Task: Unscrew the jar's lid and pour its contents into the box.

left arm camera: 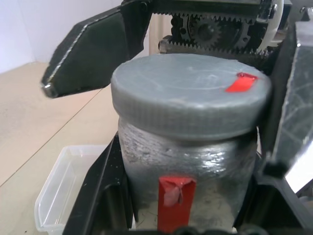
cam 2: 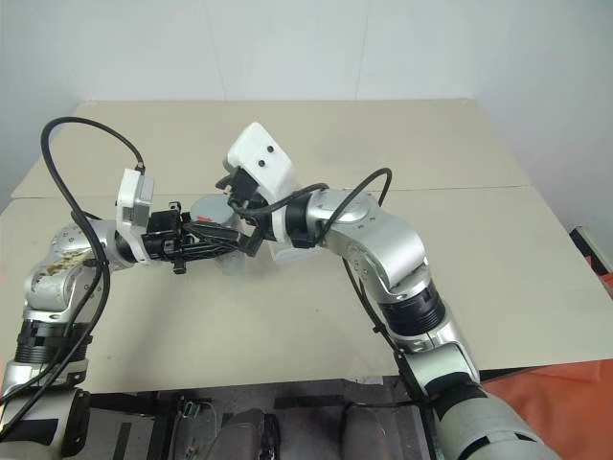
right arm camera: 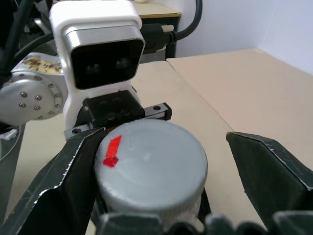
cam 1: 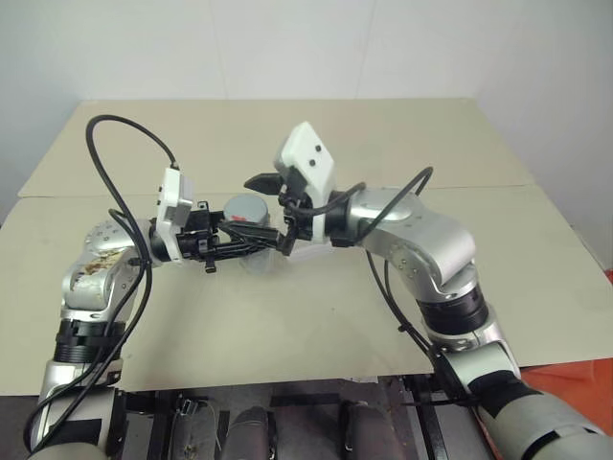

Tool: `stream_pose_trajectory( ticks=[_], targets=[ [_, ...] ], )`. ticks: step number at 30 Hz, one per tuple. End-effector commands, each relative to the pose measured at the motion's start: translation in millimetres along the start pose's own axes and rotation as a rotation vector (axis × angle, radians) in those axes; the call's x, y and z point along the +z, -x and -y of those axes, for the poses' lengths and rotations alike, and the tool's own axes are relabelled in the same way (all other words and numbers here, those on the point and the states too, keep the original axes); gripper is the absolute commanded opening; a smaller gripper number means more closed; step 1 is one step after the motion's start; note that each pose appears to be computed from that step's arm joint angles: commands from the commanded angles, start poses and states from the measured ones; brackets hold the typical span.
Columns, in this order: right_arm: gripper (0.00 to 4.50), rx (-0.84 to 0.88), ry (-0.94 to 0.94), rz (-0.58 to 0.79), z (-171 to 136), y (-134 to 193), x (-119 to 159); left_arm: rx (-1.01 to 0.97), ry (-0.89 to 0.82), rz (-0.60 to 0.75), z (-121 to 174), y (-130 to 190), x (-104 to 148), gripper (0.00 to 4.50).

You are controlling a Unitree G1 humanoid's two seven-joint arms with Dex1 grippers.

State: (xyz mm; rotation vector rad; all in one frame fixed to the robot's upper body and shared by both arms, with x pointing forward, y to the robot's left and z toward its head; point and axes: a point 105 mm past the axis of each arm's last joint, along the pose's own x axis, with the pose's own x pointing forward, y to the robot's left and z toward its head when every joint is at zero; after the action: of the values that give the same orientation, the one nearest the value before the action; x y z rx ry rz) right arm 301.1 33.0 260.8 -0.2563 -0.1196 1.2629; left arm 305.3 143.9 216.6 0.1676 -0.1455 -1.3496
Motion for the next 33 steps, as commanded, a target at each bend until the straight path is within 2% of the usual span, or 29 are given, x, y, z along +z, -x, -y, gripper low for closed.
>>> stream_pose_trajectory(
  ticks=[1,17,22,28,33],
  targets=[
    [4.48,-0.1,0.031,0.038,22.8,22.8,8.5,-0.051,-0.068,0.031,7.3,8.1,17.3,2.01],
    [4.48,-0.063,0.059,0.023,20.3,54.2,2.8,-0.098,-0.07,-0.002,10.3,17.7,15.9,2.01],
    [4.48,0.06,0.077,0.064,-0.1,60.1,15.3,-0.074,-0.074,0.005,0.3,14.0,14.1,2.01],
    [4.48,0.092,0.09,0.096,-12.8,39.8,30.0,-0.094,-0.073,0.005,-5.3,4.4,8.4,2.01],
    [4.48,0.051,0.096,0.084,-10.2,16.7,33.1,-0.114,-0.08,0.018,-6.0,-1.8,9.9,2.01]
  ],
)
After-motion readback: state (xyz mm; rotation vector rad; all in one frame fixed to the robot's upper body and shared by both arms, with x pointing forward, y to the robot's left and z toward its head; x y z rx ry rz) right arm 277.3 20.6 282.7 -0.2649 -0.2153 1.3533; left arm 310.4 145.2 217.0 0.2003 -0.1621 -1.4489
